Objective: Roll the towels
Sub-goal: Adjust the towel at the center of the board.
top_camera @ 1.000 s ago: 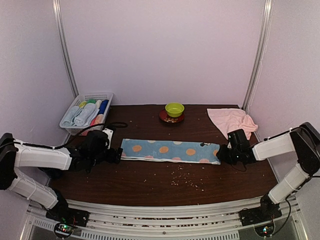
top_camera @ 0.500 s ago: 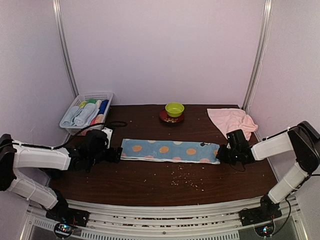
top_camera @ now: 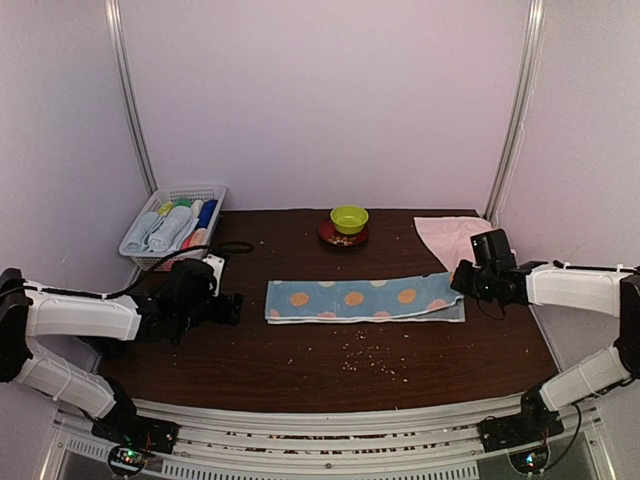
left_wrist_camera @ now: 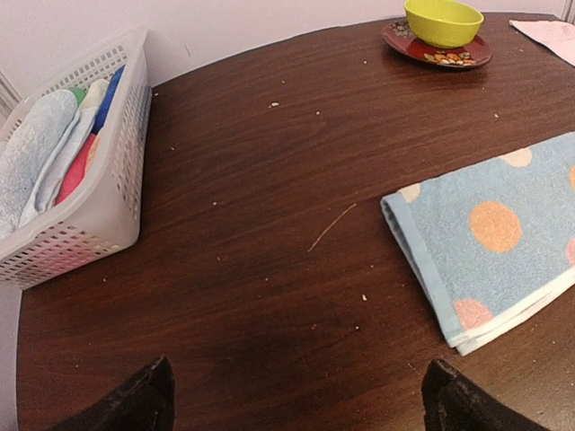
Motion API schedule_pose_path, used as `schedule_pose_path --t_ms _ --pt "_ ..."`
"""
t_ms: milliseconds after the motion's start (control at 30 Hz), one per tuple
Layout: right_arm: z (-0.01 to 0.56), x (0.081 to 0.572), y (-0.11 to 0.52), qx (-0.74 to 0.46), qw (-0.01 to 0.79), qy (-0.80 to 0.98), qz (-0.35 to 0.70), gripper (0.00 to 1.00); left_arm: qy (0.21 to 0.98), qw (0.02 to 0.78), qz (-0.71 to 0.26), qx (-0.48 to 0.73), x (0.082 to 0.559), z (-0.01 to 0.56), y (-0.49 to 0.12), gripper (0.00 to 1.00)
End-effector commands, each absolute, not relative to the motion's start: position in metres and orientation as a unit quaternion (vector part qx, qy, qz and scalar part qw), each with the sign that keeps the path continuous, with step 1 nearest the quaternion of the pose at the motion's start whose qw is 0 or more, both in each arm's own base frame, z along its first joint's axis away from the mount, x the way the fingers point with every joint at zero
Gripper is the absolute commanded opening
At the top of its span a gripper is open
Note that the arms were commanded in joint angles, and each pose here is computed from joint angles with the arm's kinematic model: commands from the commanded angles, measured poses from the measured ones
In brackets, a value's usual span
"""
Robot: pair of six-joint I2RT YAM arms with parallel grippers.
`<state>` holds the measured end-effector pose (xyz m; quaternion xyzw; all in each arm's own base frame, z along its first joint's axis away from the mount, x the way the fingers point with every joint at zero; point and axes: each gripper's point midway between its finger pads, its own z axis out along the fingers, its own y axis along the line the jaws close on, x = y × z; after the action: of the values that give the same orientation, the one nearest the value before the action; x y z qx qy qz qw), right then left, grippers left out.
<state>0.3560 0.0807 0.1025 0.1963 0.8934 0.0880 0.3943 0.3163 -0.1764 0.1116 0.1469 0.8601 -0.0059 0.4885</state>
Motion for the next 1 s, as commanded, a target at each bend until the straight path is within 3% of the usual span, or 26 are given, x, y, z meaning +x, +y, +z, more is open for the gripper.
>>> schedule_pose_path --t_ms 0,400,700,800,967 --pt "0.109 0.353 0.067 0.186 0.393 0.899 0.049 0.0 0.853 0.502 -0.004 0.144 0.318 0.118 -0.176 0.98" --pt "0.051 0.338 0.047 0.183 0.338 0.923 -0.032 0.12 0.854 0.499 -0.001 0.145 0.318 0.116 -0.175 0.98" --pt "0.06 0.337 0.027 0.18 0.344 0.916 -0.097 0.4 0.855 0.498 -0.001 0.145 0.318 0.116 -0.176 0.98" --pt "0.056 0.337 0.032 0.174 0.335 0.923 -0.081 0.46 0.855 0.498 -0.002 0.145 0.318 0.115 -0.176 0.98" --pt "0.044 0.333 0.05 0.178 0.31 0.934 -0.001 0.46 0.854 0.499 -0.005 0.145 0.317 0.117 -0.176 0.98"
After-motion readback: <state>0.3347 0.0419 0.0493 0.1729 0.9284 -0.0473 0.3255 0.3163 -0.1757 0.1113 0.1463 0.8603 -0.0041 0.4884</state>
